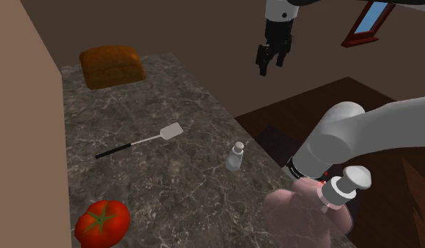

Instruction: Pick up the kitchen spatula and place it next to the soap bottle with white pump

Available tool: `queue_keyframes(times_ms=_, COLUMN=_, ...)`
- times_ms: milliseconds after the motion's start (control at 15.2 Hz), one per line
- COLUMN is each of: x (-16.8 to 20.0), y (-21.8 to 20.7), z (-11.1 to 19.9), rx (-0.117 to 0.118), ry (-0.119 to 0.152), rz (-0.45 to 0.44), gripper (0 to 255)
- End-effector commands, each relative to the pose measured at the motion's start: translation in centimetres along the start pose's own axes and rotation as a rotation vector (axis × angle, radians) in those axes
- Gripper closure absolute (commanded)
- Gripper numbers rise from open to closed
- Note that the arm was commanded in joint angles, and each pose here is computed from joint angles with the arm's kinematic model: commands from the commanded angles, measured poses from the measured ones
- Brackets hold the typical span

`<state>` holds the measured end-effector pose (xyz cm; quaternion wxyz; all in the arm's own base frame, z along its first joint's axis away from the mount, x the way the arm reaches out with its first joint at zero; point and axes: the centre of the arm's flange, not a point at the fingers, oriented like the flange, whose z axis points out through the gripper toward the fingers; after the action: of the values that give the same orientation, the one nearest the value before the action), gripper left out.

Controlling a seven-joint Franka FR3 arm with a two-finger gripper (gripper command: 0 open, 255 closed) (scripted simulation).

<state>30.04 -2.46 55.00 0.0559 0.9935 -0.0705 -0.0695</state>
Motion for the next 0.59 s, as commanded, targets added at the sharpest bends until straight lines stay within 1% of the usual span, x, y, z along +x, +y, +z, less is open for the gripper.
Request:
queue_keyframes(times_ms=0, x=0.0, y=0.0, z=0.0, rx=0.0, ry=0.0, rz=0.0, gripper=0)
queue_keyframes(times_ms=528, x=7.2, y=-6.2, z=2.6, rx=0.011, ry=0.048, rz=-0.275, gripper=0)
